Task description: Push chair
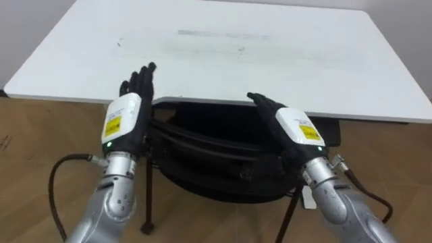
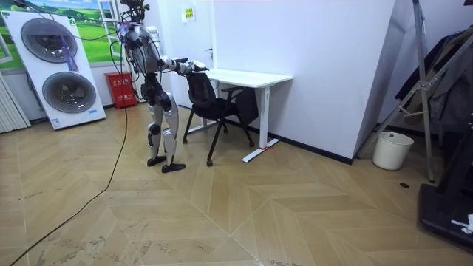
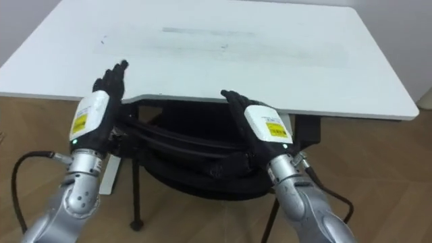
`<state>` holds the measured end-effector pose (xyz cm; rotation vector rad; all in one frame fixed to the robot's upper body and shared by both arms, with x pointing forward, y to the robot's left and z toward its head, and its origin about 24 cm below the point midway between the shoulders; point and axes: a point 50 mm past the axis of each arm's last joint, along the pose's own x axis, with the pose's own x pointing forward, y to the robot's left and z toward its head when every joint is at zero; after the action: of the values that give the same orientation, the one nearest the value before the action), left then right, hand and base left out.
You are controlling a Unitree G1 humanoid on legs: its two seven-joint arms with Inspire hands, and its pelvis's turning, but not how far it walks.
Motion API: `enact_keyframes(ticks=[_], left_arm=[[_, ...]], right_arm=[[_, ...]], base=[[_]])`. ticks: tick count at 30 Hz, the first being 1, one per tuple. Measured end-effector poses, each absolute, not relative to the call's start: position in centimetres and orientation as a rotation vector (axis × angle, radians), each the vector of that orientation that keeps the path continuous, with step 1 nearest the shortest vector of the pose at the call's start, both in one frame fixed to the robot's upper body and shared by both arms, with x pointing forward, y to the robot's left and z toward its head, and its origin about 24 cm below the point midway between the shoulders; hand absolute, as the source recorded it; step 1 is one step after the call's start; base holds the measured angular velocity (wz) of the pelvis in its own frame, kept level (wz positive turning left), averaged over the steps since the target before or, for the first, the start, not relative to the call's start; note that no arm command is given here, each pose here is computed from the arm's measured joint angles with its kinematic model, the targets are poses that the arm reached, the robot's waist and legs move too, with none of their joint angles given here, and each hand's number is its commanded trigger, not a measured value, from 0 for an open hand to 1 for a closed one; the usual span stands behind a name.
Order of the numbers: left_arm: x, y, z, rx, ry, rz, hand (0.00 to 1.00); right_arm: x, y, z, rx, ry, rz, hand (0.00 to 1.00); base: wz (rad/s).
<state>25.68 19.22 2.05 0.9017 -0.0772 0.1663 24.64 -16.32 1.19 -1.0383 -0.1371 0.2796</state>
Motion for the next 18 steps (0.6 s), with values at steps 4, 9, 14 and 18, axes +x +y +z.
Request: enact_keyframes(ticks=[4, 9, 14, 18], left_arm=[[25.5, 22.5, 4.8, 0.842, -0.149, 0.39, 0.0], [22.5, 27.8, 11.5, 0.608, -0.495, 0.838, 0.0], [16.2, 33.1, 10.4, 0.443, -0.436, 1.236, 0.0], [14.3, 34.0, 7.7, 0.352, -0.3, 1.322, 0.0]], right_arm=[[23.6, -19.2, 4.1, -0.957, -0.222, 0.108, 0.0], [21.5, -29.1, 13.3, -0.594, -0.513, -0.645, 0.0], [14.8, -35.6, 13.3, -0.318, -0.513, -1.136, 0.0], [12.0, -36.8, 10.4, -0.182, -0.377, -1.278, 0.0]], base=[[-0.01], [-0.19], [-0.17], [-0.11]])
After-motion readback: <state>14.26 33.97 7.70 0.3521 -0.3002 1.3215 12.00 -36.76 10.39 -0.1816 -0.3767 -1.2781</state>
